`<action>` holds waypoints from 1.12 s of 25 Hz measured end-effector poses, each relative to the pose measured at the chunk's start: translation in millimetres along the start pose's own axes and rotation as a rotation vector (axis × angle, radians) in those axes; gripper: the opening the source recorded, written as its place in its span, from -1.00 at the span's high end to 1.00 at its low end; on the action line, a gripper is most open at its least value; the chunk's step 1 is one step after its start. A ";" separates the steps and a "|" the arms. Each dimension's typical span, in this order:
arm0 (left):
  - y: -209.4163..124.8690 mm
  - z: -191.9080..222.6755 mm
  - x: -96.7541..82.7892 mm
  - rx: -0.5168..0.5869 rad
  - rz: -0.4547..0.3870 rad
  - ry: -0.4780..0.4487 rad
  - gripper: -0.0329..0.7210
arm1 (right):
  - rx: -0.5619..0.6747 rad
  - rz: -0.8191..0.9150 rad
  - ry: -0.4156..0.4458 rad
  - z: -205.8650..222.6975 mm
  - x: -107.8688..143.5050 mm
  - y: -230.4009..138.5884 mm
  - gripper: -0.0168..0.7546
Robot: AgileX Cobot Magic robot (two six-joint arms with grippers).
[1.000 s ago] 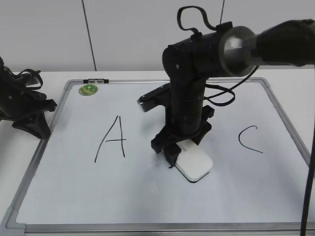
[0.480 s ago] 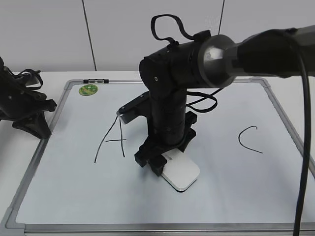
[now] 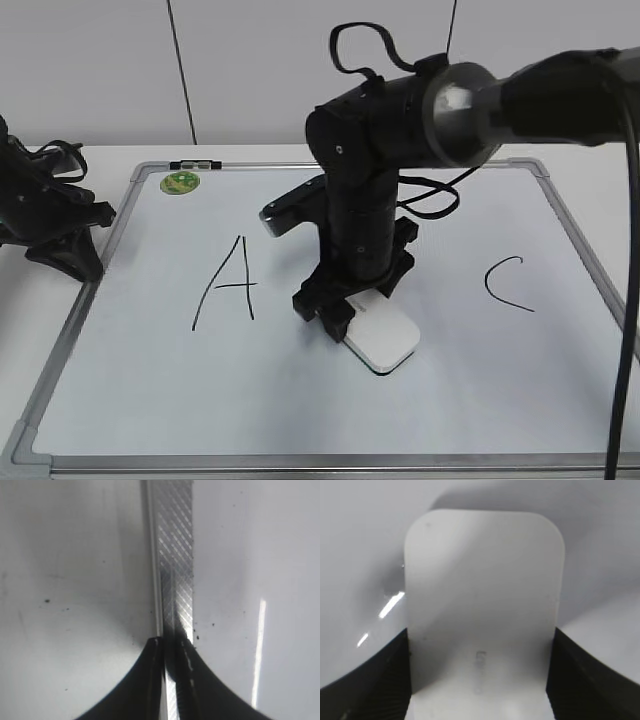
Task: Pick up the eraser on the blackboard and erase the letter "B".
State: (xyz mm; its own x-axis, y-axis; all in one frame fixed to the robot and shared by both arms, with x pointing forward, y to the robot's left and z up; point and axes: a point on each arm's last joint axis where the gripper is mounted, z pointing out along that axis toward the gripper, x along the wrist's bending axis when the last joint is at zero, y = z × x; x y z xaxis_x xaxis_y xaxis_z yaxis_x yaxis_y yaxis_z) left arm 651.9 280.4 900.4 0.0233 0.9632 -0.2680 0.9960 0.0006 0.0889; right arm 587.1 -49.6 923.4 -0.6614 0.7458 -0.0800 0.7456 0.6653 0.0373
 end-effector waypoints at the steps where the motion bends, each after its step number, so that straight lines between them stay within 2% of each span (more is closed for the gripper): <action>1: 0.0 0.0 0.0 0.000 0.000 0.000 0.82 | -0.002 0.012 -0.001 0.4 -5.2 -0.3 -0.44; 7: 0.0 0.0 0.0 0.000 0.000 0.000 0.82 | -0.004 0.069 -0.014 0.5 -32.6 -2.2 -0.44; 12: 0.0 0.0 0.0 0.000 0.000 0.000 0.82 | 0.005 0.069 -0.050 -9.1 -43.3 1.0 -0.44; 18: 0.0 0.0 0.0 0.000 0.000 0.000 0.82 | -0.054 0.104 -0.057 -53.9 -53.4 -7.6 -0.44; 23: 0.0 0.0 0.0 0.000 0.000 0.000 0.82 | -0.081 0.228 -0.026 -76.0 -91.0 -25.1 -0.44; 28: 0.0 0.0 0.0 0.000 0.000 0.000 0.82 | -0.054 0.368 -0.027 -75.6 -142.9 -49.0 -0.44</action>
State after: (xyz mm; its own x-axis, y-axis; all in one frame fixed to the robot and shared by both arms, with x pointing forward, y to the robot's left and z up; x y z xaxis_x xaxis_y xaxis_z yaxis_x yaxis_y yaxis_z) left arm 651.9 280.4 900.4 0.0233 0.9632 -0.2680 0.9960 0.0006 0.0889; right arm 638.9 -186.1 1008.2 -0.3468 0.9348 -0.0772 0.9274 0.3540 0.1210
